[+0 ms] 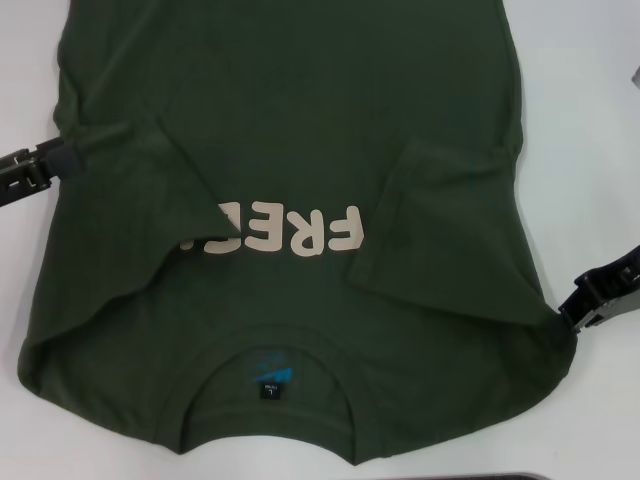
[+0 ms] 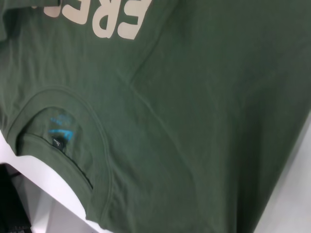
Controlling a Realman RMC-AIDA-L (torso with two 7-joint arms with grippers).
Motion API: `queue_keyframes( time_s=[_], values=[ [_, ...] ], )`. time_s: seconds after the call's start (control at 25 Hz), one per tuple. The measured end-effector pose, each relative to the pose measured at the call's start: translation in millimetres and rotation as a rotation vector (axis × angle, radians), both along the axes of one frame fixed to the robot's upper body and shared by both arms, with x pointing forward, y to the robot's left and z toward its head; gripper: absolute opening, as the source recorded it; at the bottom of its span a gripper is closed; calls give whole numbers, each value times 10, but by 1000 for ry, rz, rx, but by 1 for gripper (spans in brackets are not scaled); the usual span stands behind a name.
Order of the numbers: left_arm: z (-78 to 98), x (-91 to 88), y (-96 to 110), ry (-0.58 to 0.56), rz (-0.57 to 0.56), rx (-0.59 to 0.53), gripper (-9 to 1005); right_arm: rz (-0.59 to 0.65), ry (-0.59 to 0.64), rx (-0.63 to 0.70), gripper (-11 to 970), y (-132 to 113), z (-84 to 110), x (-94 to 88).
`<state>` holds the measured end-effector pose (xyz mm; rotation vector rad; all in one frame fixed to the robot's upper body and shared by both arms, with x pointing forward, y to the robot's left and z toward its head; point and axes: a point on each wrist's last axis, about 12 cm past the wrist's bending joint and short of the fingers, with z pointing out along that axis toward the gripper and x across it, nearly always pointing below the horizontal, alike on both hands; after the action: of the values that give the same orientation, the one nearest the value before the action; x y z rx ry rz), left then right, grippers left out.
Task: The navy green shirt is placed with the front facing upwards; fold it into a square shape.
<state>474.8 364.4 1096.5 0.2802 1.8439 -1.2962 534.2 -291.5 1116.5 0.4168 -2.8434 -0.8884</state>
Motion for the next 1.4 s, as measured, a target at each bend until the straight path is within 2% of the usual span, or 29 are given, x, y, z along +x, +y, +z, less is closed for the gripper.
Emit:
queue_keyframes(
  time_s=[0.48, 0.68, 0.84, 0.96, 1.12, 1.24, 1.4],
  values=[
    [15, -1, 31, -9, 16, -4, 821, -2, 21, 43, 86, 29, -1, 32],
    [19, -8, 38, -11, 18, -8, 803, -33, -3, 65, 324, -30, 57, 75],
    [24, -7, 41, -11, 18, -8, 802, -86, -70, 110, 391, -143, 188, 169],
    [32, 4, 37, -11, 14, -9, 801, -111, -169, 209, 429, -192, 321, 257],
    [48, 19, 25, -13, 2, -10, 801, -72, -380, 431, 446, -165, 463, 328],
    [75, 21, 42, -18, -9, -7, 800, -69, -467, 555, 458, -171, 347, 322],
    [93, 19, 60, -23, -13, -7, 799, -108, -491, 661, 475, -197, 225, 287]
  ],
)
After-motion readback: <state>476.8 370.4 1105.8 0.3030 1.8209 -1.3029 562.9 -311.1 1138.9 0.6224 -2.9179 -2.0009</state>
